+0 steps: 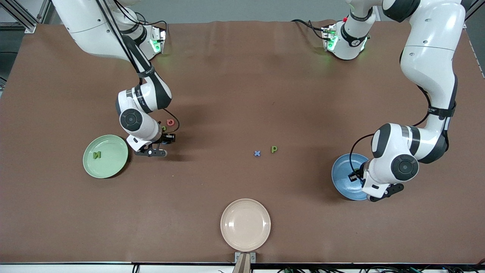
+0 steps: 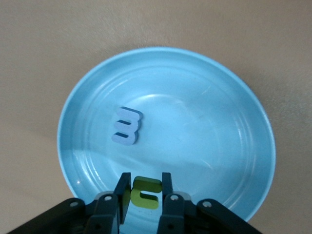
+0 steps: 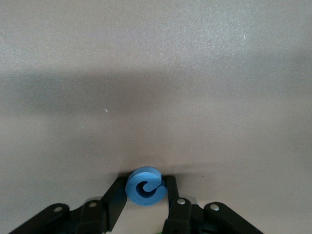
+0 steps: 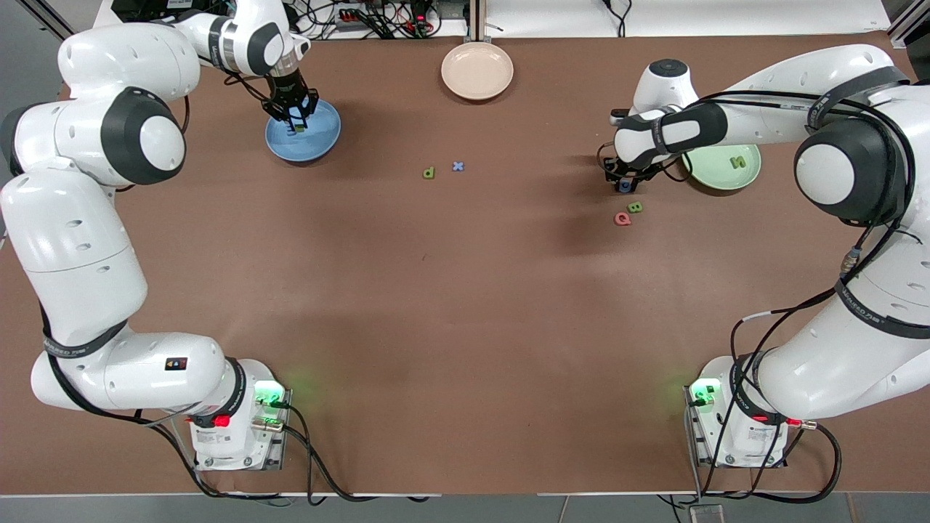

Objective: Sort upper and lower case letters into plates
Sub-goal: 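Drop the u in the blue plate while the right gripper grasps the c, then carry the c to the green plate while the left gripper reaches the d, then release the c on the green plate while the left gripper grasps the d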

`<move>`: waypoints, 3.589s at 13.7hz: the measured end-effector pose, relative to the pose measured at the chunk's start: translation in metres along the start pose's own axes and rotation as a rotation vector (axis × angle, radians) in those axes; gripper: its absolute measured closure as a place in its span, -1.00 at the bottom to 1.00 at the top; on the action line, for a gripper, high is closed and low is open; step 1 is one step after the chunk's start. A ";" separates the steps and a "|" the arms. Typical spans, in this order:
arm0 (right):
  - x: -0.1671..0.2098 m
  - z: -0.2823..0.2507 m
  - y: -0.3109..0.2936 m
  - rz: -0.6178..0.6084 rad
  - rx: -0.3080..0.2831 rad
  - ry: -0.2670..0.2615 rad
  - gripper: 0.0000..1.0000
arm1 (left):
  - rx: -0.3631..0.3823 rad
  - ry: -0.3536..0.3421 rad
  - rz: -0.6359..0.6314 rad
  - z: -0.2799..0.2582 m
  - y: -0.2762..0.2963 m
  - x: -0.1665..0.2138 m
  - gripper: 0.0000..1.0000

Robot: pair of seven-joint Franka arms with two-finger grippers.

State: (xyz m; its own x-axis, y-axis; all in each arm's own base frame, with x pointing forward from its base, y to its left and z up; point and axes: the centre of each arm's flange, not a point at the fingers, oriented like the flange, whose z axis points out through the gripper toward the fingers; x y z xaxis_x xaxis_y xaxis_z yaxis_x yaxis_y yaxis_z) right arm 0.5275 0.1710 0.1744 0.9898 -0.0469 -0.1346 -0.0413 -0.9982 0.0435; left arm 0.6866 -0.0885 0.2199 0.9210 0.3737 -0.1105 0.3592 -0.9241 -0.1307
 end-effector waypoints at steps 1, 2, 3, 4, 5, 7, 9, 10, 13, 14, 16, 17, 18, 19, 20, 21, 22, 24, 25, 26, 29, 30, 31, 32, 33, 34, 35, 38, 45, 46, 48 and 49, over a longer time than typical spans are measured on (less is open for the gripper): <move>0.000 0.000 0.000 0.000 0.000 0.000 0.22 | -0.002 0.001 -0.001 -0.001 0.004 -0.002 0.07; 0.000 -0.003 0.000 0.000 0.000 0.001 0.26 | -0.004 0.002 -0.005 -0.003 0.008 -0.004 -0.11; 0.000 -0.002 0.000 0.000 0.000 0.000 0.28 | -0.006 0.000 -0.009 -0.005 0.013 -0.007 -0.33; 0.000 -0.002 0.000 0.000 0.000 0.000 0.28 | -0.007 -0.011 -0.014 -0.010 0.023 -0.015 -0.56; 0.000 -0.002 0.000 -0.001 -0.001 -0.003 0.28 | -0.017 -0.024 -0.032 -0.018 0.040 -0.028 -0.78; 0.001 -0.009 0.002 -0.001 -0.016 -0.036 0.28 | -0.059 -0.048 -0.105 -0.038 0.095 -0.071 -1.00; 0.011 -0.037 0.013 -0.012 -0.024 -0.052 0.28 | -0.083 -0.061 -0.168 -0.048 0.155 -0.127 -1.00; 0.018 -0.054 0.027 -0.032 -0.019 -0.042 0.28 | -0.096 -0.052 -0.197 -0.046 0.182 -0.155 -1.00; 0.038 -0.078 0.116 -0.122 0.010 -0.017 0.28 | -0.142 -0.028 -0.202 -0.019 0.228 -0.214 -0.89; 0.044 -0.078 0.150 -0.144 0.019 -0.012 0.28 | -0.144 -0.019 -0.181 -0.009 0.235 -0.222 -0.76; 0.050 -0.079 0.199 -0.171 0.029 0.011 0.28 | -0.124 0.031 -0.129 0.010 0.242 -0.229 -0.61; 0.052 -0.076 0.215 -0.183 0.032 0.025 0.28 | -0.112 0.045 -0.114 0.017 0.243 -0.230 -0.52; 0.054 -0.069 0.227 -0.192 0.033 0.033 0.28 | -0.105 0.048 -0.106 0.023 0.244 -0.231 -0.52; 0.055 -0.059 0.238 -0.195 0.035 0.037 0.28 | -0.100 0.048 -0.097 0.027 0.245 -0.234 -0.48; 0.057 -0.048 0.245 -0.192 0.037 0.038 0.28 | -0.096 0.046 -0.087 0.030 0.249 -0.240 -0.48; 0.057 -0.037 0.251 -0.188 0.039 0.034 0.28 | -0.094 0.046 -0.076 0.031 0.253 -0.246 -0.44; 0.057 -0.029 0.255 -0.184 0.041 0.028 0.28 | -0.093 0.047 -0.068 0.031 0.256 -0.251 -0.43; 0.057 -0.021 0.261 -0.176 0.044 0.021 0.28 | -0.092 0.047 -0.063 0.032 0.257 -0.254 -0.31; 0.057 -0.019 0.262 -0.174 0.045 0.021 0.28 | -0.092 0.048 -0.064 0.032 0.257 -0.253 -0.19; 0.057 -0.018 0.263 -0.172 0.045 0.021 0.28 | -0.091 0.049 -0.066 0.032 0.256 -0.252 -0.18; 0.059 -0.019 0.265 -0.169 0.045 0.025 0.28 | -0.088 0.051 -0.073 0.033 0.253 -0.247 -0.15; 0.059 -0.020 0.265 -0.169 0.044 0.027 0.15 | -0.086 0.052 -0.075 0.034 0.252 -0.246 -0.15; 0.060 -0.021 0.266 -0.169 0.044 0.030 -0.07 | -0.085 0.051 -0.076 0.035 0.252 -0.245 -0.14; 0.062 -0.024 0.266 -0.169 0.042 0.035 -0.25 | -0.083 0.052 -0.076 0.036 0.251 -0.244 -0.13; 0.065 -0.028 0.266 -0.168 0.041 0.044 -0.47 | -0.080 0.054 -0.075 0.038 0.251 -0.244 -0.11; 0.068 -0.033 0.267 -0.168 0.039 0.053 -0.70 | -0.078 0.054 -0.075 0.039 0.250 -0.243 -0.09; 0.071 -0.037 0.267 -0.169 0.039 0.051 -0.83 | -0.078 0.054 -0.075 0.039 0.250 -0.243 -0.06; 0.079 -0.066 0.261 -0.173 0.054 -0.016 -0.84 | -0.081 0.055 -0.075 0.039 0.250 -0.242 0.06; 0.059 -0.145 0.129 0.148 0.003 -0.101 -0.84 | -0.086 0.057 -0.072 0.038 0.251 -0.242 0.34; 0.052 -0.144 0.104 0.228 -0.012 -0.103 -0.84 | -0.087 0.057 -0.072 0.038 0.251 -0.242 0.45; 0.035 -0.136 0.048 0.402 -0.048 -0.108 -0.84 | -0.088 0.058 -0.073 0.037 0.251 -0.241 0.44; 0.025 -0.129 0.020 0.481 -0.062 -0.099 -0.84 | -0.090 0.063 -0.077 0.035 0.251 -0.237 0.44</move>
State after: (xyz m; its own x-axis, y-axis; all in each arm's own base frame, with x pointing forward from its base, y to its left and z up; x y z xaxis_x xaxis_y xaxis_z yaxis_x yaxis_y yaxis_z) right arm 0.5691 0.1544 0.2999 0.8430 -0.5077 -0.1776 -0.4788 -0.8588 0.1825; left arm 0.5529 -0.4058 0.1788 0.8966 0.4410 -0.0408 0.4391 -0.8972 -0.0468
